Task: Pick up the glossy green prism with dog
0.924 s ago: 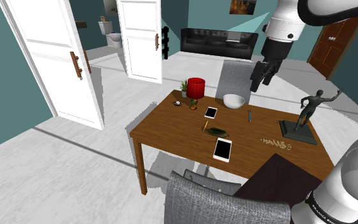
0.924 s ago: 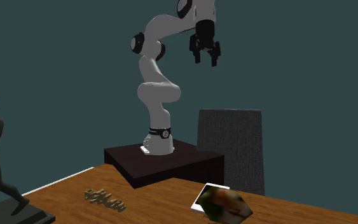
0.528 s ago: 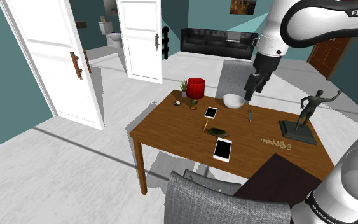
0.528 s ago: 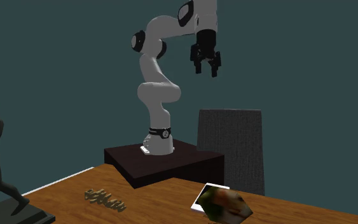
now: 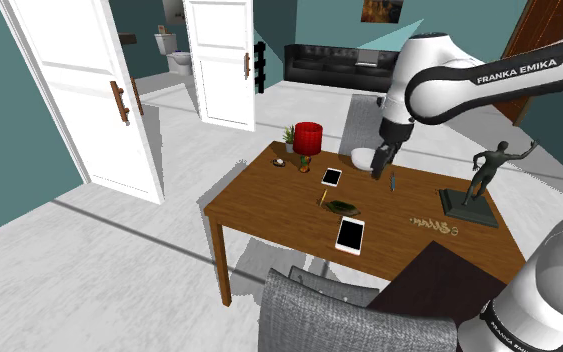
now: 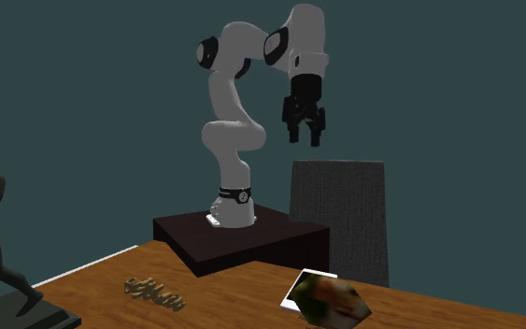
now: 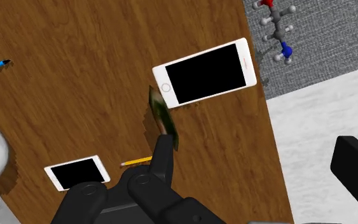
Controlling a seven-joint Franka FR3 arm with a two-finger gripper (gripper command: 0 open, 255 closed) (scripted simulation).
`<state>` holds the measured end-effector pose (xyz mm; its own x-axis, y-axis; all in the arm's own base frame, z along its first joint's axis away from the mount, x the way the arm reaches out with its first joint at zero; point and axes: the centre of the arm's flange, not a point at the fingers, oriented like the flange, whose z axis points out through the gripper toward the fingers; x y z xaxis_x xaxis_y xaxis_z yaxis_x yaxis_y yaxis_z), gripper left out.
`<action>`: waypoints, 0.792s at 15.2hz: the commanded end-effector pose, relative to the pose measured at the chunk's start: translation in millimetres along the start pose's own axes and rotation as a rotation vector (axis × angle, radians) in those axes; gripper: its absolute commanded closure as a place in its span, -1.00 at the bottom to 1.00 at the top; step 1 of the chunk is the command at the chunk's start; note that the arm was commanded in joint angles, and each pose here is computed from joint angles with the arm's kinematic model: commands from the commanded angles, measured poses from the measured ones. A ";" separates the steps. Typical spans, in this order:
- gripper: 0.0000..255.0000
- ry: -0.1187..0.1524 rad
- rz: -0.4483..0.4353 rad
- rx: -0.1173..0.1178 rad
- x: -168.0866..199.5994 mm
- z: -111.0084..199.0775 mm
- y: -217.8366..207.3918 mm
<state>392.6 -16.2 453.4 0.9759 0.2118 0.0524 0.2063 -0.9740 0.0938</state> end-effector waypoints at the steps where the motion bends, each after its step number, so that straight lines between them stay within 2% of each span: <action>1: -1.00 0.000 -0.032 -0.012 9.7 22.7 7.3; 12: -1.00 -0.014 -0.195 -0.076 57.8 152.1 44.7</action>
<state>462.3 -56.6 320.5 0.9251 0.3794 0.0152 0.3716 -0.9129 0.1690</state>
